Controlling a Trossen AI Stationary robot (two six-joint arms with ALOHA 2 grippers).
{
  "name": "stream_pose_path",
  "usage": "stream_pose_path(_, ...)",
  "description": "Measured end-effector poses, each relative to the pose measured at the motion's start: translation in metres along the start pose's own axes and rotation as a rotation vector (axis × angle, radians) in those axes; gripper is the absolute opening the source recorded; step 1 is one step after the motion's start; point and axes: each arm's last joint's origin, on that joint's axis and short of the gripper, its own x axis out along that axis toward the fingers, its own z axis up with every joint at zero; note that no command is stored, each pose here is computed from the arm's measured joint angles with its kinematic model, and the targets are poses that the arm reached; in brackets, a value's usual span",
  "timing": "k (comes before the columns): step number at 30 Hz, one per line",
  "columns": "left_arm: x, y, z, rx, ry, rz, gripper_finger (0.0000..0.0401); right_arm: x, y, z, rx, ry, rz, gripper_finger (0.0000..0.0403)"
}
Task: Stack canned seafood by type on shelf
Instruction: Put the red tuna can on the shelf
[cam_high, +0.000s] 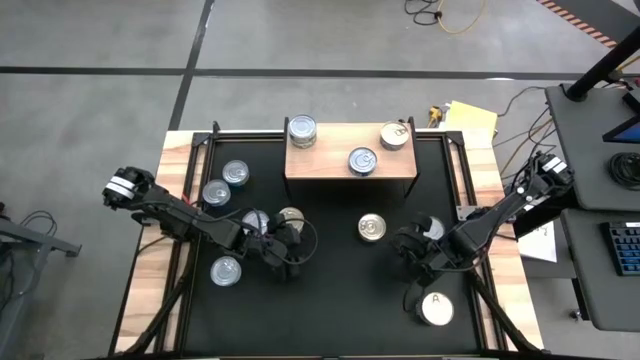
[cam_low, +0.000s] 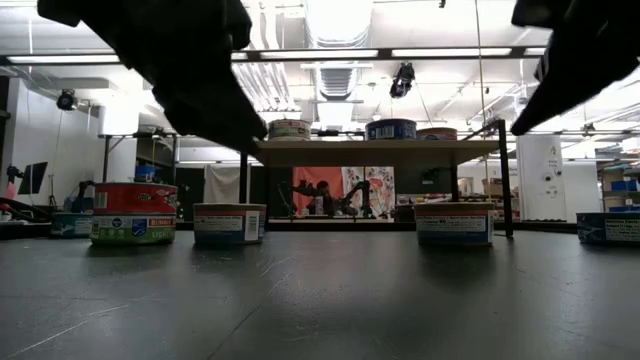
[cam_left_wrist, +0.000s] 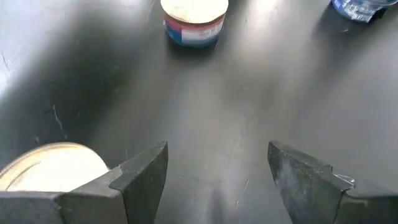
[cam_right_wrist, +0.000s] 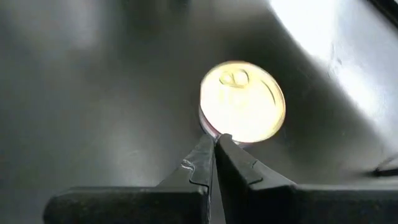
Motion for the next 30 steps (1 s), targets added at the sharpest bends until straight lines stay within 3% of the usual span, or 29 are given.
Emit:
stream_pose_path(5,-0.008,0.001,-0.002,-0.080,0.190,-0.004,0.0260,0.003,-0.002,-0.005,0.048,0.007,-0.013,0.0009)
stream_pose_path(9,-0.024,0.001,-0.002,-0.092,0.402,0.115,0.0260,0.003,-0.002,-0.004,0.047,-0.022,-0.030,0.0009)
stream_pose_path(13,-0.044,0.001,0.007,-0.031,0.504,0.223,0.0260,0.003,-0.002,-0.001,0.043,-0.075,-0.048,0.0009)
stream_pose_path(19,-0.057,0.012,0.012,0.159,0.554,0.361,0.0255,0.002,0.002,0.004,0.013,-0.148,-0.046,0.0009)
stream_pose_path(24,-0.049,0.019,-0.007,0.300,0.609,0.356,0.0225,0.002,0.004,0.006,-0.014,-0.165,-0.032,0.0009)
stream_pose_path(30,-0.043,0.033,-0.034,0.332,0.663,0.412,0.0145,0.002,0.004,0.006,-0.016,-0.164,-0.032,0.0009)
